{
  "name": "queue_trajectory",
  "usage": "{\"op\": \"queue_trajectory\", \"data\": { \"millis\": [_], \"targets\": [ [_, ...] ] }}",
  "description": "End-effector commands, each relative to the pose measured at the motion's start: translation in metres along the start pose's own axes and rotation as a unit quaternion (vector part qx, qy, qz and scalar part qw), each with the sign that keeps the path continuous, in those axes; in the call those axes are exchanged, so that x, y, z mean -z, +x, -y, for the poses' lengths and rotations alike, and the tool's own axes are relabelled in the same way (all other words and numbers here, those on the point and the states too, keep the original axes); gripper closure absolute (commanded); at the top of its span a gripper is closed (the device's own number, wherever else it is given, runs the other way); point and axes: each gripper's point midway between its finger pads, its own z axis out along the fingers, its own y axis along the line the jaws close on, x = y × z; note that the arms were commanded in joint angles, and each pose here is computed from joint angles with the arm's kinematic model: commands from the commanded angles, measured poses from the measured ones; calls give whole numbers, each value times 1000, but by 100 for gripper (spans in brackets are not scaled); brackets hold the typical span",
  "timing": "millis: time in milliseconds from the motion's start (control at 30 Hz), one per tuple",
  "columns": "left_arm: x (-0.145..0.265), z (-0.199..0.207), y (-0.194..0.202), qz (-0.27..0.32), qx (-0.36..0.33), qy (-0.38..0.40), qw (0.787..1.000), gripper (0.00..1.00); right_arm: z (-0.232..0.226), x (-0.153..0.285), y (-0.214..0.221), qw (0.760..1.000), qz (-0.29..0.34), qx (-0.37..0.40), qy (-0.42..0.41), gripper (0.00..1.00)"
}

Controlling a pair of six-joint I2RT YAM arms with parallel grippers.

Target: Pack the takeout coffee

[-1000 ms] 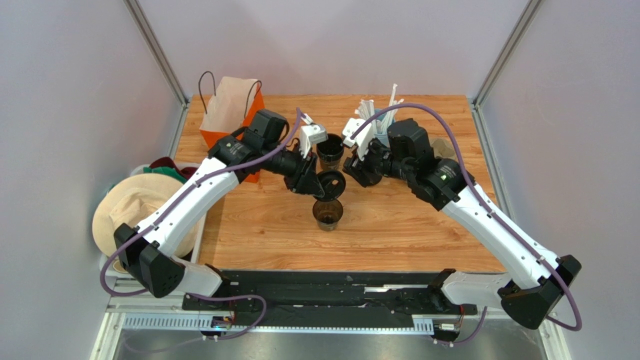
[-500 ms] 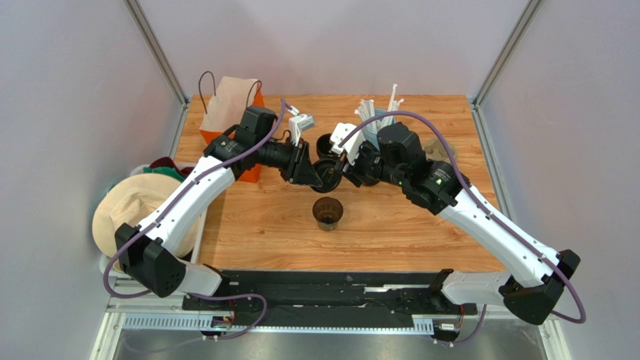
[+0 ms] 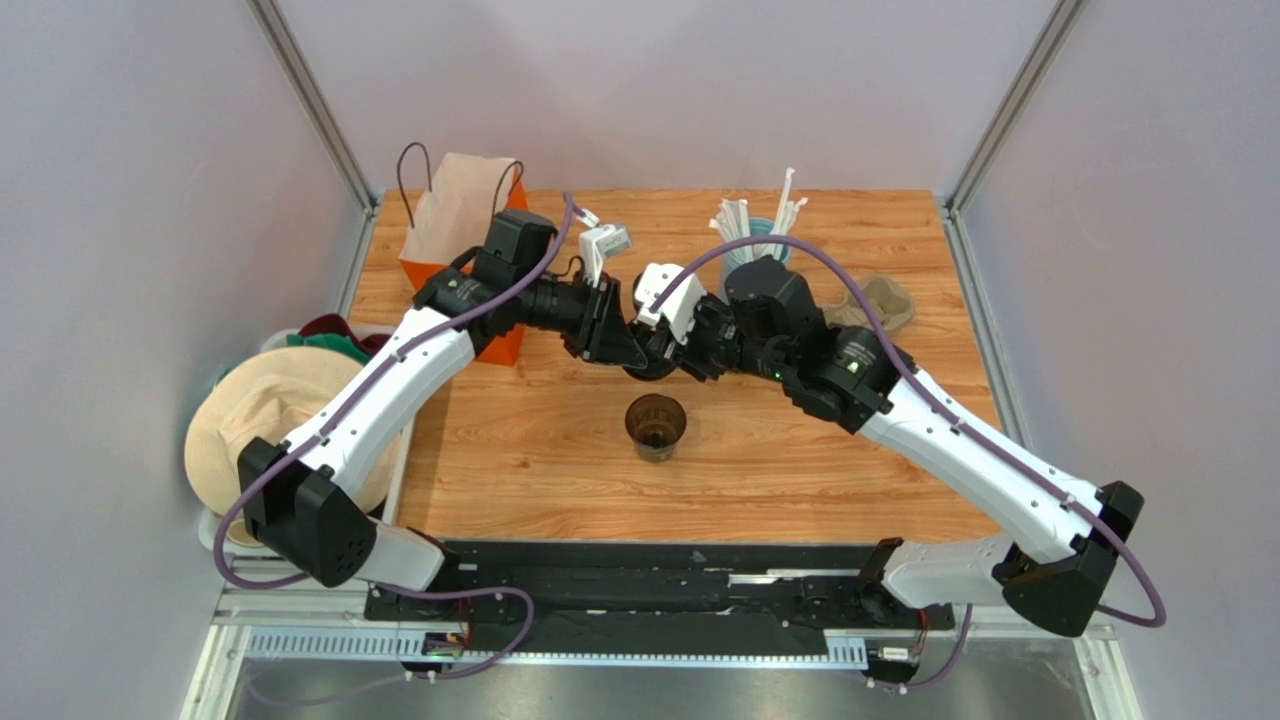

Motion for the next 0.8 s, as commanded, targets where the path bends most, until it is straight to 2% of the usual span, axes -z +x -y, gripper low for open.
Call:
{"op": "queue_trajectory", "data": {
  "millis": [0, 767],
  "targets": [
    [2, 7, -8, 15, -7, 15, 1000, 100, 18, -4, -6, 999, 1, 20, 45, 60],
    [12, 27, -6, 28, -21, 44, 998, 100, 24, -21, 8, 997, -28, 32, 63, 66]
  ]
}}
